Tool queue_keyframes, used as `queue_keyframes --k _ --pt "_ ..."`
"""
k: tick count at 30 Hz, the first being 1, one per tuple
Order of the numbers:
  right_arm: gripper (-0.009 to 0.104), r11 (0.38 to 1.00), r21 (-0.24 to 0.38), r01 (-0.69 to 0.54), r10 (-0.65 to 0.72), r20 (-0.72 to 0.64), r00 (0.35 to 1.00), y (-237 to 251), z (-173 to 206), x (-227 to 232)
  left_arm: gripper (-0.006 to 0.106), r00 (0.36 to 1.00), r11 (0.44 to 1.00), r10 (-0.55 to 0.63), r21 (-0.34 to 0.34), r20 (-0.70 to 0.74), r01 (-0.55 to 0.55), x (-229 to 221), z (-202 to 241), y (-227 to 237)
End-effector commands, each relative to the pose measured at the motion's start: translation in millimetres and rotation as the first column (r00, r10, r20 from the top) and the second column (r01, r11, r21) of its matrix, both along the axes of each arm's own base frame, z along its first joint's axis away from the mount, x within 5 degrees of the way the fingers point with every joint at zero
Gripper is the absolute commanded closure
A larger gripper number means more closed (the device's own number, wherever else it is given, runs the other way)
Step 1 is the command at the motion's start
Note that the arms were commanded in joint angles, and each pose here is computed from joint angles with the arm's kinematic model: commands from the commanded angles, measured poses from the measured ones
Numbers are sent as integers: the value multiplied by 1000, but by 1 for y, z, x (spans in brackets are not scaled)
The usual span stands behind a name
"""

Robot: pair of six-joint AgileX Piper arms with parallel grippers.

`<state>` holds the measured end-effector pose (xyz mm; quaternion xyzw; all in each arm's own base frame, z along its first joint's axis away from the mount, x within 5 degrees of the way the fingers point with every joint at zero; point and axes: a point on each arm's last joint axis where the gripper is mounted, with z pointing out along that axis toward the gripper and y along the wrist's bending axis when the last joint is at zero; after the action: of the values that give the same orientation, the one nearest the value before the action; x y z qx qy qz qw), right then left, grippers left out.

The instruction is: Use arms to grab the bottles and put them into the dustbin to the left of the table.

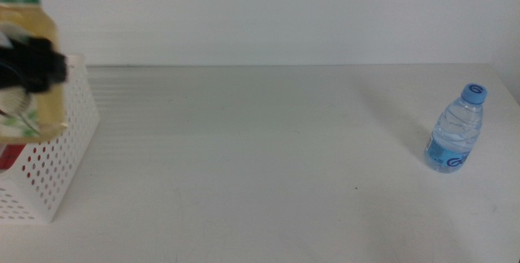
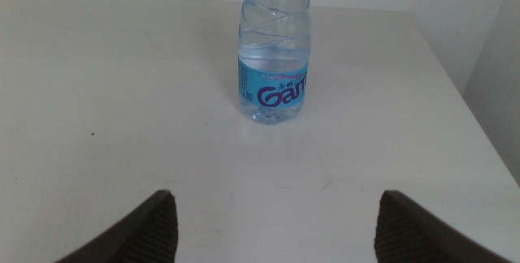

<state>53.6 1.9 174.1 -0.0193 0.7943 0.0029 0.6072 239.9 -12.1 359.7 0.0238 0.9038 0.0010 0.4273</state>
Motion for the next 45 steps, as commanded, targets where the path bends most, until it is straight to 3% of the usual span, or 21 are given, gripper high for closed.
queue_keyframes --k 1,5,10,21,26,31,37,45 --pt "32 1000 -7 6 -5 111 994 -1 11 0 105 981 1000 30 -3 194 -29 -7 50 11" --pt "32 1000 -7 6 -5 111 994 -1 11 0 105 977 990 134 10 166 -138 -8 65 37" --pt "32 1000 -7 6 -5 111 994 -1 11 0 105 981 981 179 58 72 -184 4 65 62" --pt "32 1000 -7 6 -5 111 994 -1 11 0 105 988 995 91 53 -123 -85 53 37 79" --pt "32 1000 -7 6 -5 111 994 -1 11 0 105 970 991 108 99 -216 -88 74 17 92" --pt "32 1000 -7 6 -5 111 994 -1 11 0 105 944 990 141 55 -297 -130 93 -3 116" --pt "32 1000 -7 6 -5 111 994 -1 11 0 105 930 998 65 14 -363 -64 109 -23 130" --pt "32 1000 -7 6 -5 111 994 -1 11 0 105 885 998 41 -15 -464 -54 123 -55 135"
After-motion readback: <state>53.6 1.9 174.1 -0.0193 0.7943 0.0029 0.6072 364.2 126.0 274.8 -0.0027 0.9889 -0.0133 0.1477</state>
